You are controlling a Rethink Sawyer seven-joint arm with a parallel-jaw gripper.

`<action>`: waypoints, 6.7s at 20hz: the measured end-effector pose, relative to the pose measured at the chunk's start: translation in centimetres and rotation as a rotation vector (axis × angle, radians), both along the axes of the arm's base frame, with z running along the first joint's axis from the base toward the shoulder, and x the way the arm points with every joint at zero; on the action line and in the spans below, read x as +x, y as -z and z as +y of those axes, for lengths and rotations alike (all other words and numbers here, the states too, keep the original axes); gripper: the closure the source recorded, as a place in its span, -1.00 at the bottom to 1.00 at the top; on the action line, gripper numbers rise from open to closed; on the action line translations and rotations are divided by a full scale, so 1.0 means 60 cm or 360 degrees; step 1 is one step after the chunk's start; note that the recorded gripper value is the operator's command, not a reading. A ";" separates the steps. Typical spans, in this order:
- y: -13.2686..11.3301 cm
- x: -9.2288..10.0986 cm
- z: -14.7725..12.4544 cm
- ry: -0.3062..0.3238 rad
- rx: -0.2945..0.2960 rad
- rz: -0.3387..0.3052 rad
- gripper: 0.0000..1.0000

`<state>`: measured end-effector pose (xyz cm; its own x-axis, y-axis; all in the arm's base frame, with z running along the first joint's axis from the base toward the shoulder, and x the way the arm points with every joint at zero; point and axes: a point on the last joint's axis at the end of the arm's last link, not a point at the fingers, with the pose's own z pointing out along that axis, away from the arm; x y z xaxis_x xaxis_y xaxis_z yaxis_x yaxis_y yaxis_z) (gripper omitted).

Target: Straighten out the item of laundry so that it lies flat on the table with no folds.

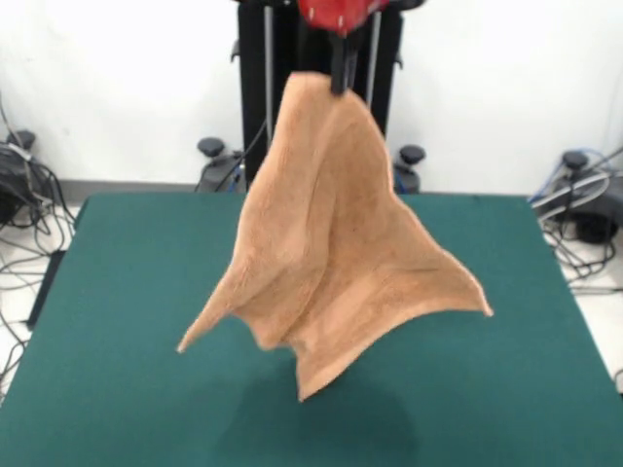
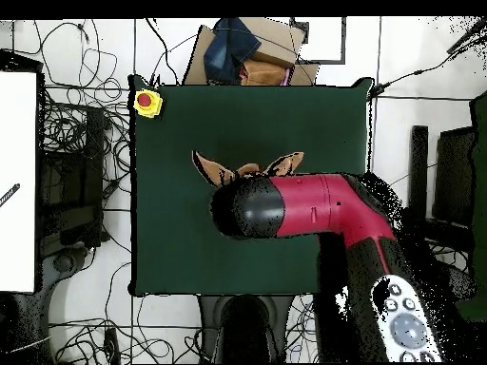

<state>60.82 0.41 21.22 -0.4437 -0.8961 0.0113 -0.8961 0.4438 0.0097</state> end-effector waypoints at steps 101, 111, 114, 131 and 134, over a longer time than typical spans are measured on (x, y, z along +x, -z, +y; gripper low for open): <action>-0.315 0.094 -0.185 0.0105 -0.0465 -0.0921 1.00; -0.306 0.102 -0.146 0.0203 -0.0285 -0.0815 1.00; -0.276 0.100 -0.131 0.0295 -0.0133 -0.0654 1.00; -0.111 0.034 -0.111 0.0521 0.0162 -0.0383 1.00; -0.100 0.022 -0.119 0.0550 0.0160 -0.0357 1.00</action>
